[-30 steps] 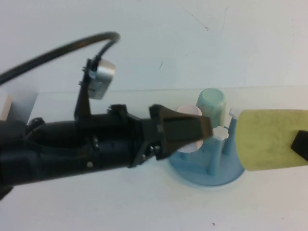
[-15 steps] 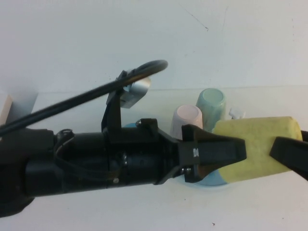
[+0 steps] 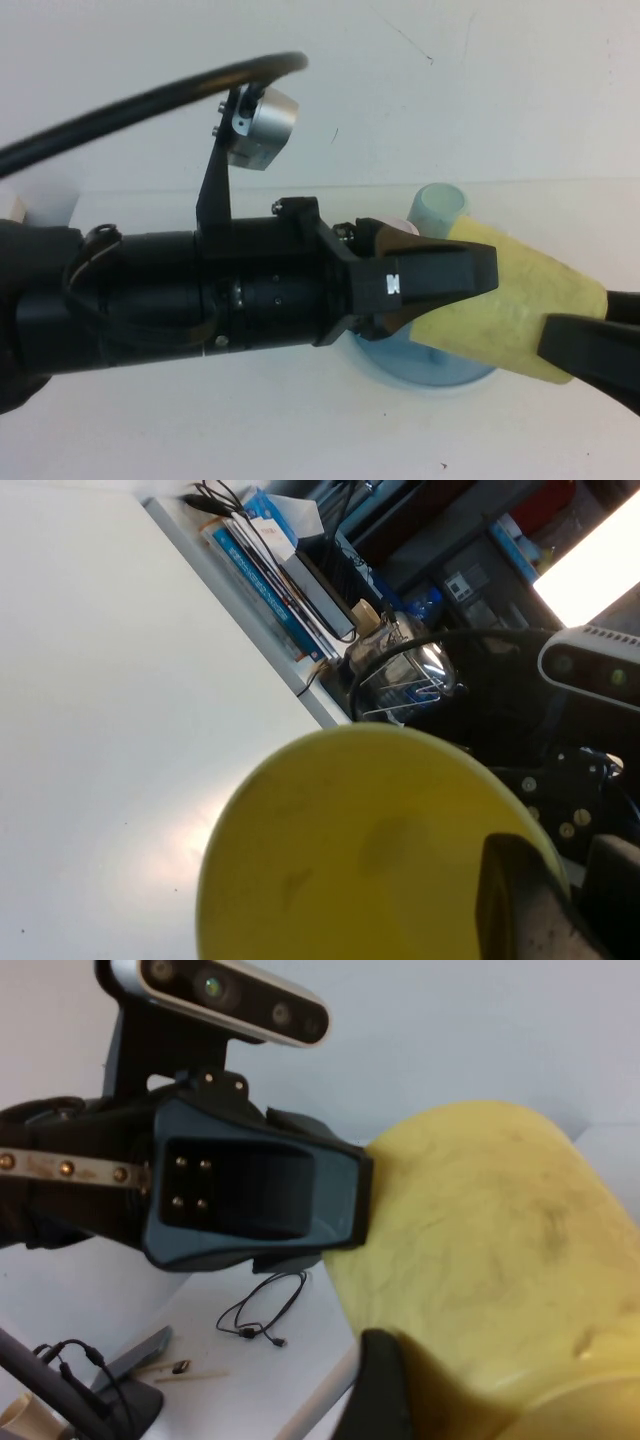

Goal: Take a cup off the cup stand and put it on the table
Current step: Hand over the cup

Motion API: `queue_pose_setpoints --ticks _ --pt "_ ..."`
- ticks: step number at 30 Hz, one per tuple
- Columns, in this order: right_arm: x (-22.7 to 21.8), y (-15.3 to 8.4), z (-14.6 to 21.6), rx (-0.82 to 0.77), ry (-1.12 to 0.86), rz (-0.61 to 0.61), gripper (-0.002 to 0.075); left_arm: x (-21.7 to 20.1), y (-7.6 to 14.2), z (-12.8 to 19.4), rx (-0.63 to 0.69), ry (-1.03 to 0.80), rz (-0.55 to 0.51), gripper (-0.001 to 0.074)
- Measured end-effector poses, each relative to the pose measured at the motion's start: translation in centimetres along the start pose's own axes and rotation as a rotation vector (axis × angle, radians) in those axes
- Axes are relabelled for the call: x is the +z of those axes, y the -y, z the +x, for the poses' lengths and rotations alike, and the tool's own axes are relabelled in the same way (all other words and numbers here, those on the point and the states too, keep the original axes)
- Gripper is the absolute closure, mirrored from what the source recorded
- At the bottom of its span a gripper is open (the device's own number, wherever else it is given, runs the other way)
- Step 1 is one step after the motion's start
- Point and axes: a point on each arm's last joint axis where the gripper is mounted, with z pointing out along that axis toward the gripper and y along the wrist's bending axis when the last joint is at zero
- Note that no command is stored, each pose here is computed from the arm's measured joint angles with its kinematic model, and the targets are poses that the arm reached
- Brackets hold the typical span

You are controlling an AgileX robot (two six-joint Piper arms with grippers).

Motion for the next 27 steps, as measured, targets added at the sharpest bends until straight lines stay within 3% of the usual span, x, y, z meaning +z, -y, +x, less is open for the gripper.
queue_pose_setpoints --ticks 27 --pt "0.2 -0.9 -2.0 -0.134 0.002 -0.005 0.0101 0.8 0.2 -0.1 -0.016 -0.048 0.122 0.0701"
